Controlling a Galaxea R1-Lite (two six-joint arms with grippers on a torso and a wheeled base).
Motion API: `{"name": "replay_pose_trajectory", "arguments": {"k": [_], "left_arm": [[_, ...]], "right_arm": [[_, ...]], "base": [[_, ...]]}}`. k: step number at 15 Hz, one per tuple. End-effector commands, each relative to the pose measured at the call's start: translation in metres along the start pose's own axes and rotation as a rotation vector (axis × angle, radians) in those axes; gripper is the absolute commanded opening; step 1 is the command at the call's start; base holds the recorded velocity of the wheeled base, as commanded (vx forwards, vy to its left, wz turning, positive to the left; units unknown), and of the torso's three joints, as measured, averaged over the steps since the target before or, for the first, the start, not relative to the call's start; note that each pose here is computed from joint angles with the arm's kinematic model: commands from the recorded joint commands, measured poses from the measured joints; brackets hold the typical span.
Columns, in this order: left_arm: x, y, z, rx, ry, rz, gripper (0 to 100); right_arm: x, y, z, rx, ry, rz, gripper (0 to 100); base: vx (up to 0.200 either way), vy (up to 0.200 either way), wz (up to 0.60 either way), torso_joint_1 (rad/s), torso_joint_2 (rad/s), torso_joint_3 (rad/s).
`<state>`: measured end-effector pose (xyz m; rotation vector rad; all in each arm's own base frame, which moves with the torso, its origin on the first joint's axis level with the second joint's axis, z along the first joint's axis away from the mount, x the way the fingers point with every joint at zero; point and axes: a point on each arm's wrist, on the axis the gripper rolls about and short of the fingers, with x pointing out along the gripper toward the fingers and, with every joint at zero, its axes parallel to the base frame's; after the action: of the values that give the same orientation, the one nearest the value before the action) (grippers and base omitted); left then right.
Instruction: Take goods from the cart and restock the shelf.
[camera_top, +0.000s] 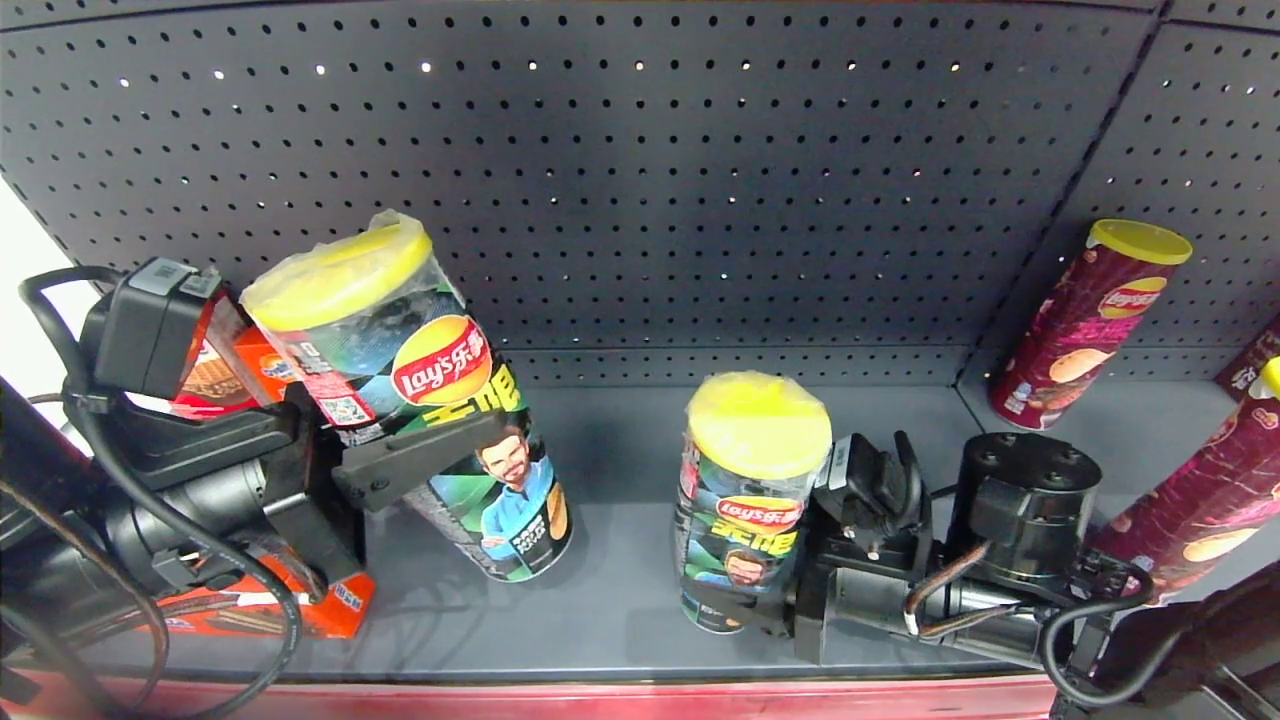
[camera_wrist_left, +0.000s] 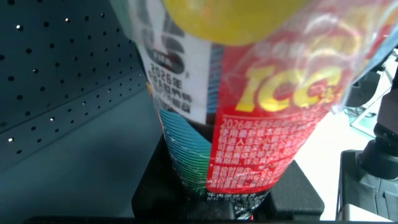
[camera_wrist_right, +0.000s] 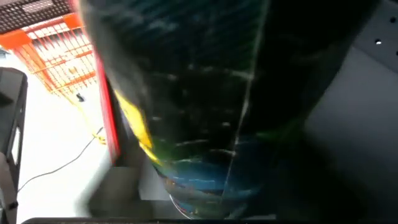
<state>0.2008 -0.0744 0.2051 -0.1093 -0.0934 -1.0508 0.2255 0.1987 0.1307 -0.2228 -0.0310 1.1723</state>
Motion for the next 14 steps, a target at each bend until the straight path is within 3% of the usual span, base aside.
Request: {"name": "replay_pose_trajectory", "arguments": {"k": [1,4,10,14], "left_arm": [[0.0,0.0,0.0,-0.001,0.001,0.0,0],[0.0,0.0,0.0,0.0,0.0,0.0,0],[0.001,0.0,0.001,0.004,-0.005,-0.004,0],[0.0,-0.001,0.003,0.011,-0.011,-0.005,0]], "right_arm": [[-0.003,-0.001,-0.002,0.001,0.009,-0.012,100],[-0.019,-0.003,0.006,-0.007,-0.004,-0.051,100],[-0.09,0.013,0.049,-0.063,-0.107,-0.176,100],[-0.161,0.048,0.076,-0.046,-0.085,-0.36,100]], "base": [[0.0,0.0,0.0,0.0,0.0,0.0],[0.0,0.0,0.0,0.0,0.0,0.0],[0.0,0.0,0.0,0.0,0.0,0.0],[0.0,0.0,0.0,0.0,0.0,0.0]]}}
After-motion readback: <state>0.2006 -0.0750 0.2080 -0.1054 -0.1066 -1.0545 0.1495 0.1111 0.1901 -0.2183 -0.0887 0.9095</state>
